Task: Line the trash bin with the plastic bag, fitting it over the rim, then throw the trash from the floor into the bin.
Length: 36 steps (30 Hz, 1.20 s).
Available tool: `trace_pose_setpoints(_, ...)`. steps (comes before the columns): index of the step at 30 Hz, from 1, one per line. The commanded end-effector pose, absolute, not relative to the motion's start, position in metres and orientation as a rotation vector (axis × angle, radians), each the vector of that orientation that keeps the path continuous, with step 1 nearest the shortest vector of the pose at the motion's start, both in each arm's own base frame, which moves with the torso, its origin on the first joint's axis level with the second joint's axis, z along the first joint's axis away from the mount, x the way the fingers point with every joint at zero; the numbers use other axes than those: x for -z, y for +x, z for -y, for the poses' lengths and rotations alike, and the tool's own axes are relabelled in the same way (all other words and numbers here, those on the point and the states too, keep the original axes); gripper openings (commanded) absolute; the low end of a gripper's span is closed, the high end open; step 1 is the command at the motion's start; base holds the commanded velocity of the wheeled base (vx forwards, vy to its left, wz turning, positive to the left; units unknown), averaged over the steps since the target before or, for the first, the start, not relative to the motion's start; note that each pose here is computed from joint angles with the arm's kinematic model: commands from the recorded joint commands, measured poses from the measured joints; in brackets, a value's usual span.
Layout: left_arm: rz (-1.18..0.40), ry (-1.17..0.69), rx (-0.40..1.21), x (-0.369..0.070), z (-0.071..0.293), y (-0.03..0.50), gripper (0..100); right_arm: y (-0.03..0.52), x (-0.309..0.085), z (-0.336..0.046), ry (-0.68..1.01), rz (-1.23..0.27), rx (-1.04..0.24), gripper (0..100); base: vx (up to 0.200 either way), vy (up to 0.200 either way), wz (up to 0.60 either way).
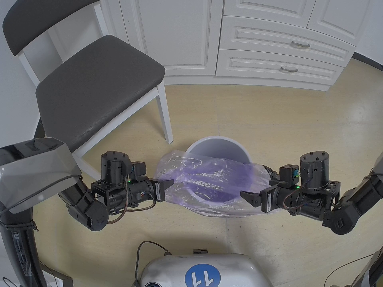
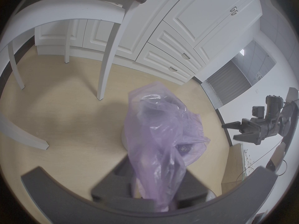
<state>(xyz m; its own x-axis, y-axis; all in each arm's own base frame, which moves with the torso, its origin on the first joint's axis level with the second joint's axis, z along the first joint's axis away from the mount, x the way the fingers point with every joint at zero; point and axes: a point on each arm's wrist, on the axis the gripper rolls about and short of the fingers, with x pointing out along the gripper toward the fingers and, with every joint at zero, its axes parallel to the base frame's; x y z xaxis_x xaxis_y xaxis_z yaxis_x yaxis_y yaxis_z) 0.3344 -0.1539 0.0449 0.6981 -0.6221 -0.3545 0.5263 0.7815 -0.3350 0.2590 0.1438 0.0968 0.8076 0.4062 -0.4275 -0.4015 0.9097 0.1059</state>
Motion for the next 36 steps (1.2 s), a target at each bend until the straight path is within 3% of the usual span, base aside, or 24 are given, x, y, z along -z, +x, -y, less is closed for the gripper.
trace_pose_setpoints(1,-0.513,-0.215,0.623,-0.035,0.151,0.341,100,0.243,-0.051,-0.183,-0.103,-0.156,-0.543,100,0.0,0.0,0.0)
trace_pose_setpoints(7,-0.511,-0.219,0.607,-0.033,0.146,0.345,100,0.243,-0.026,-0.189,-0.252,-0.193,-0.571,100,0.0,0.0,0.0)
trace_pose_setpoints(10,-0.503,-0.223,0.596,-0.036,0.141,0.346,100,0.254,-0.024,-0.199,-0.302,-0.147,-0.578,100,0.0,0.0,0.0)
trace_pose_setpoints(12,-0.502,-0.224,0.59,-0.037,0.138,0.346,100,0.268,-0.014,-0.203,-0.424,-0.106,-0.583,100,0.0,0.0,0.0)
trace_pose_setpoints(16,-0.498,-0.225,0.588,-0.038,0.137,0.345,100,0.268,-0.002,-0.203,-0.468,-0.131,-0.595,100,0.0,0.0,0.0)
trace_pose_setpoints(26,-0.494,-0.225,0.59,-0.039,0.138,0.345,100,0.276,-0.002,-0.206,-0.461,-0.112,-0.566,100,0.0,0.0,0.0)
trace_pose_setpoints(31,-0.492,-0.225,0.589,-0.04,0.137,0.345,100,0.301,-0.008,-0.206,-0.434,-0.063,-0.441,100,0.0,0.0,0.0)
trace_pose_setpoints(36,-0.492,-0.222,0.592,-0.04,0.138,0.344,100,0.316,-0.005,-0.201,-0.424,-0.052,-0.395,100,0.0,0.0,0.0)
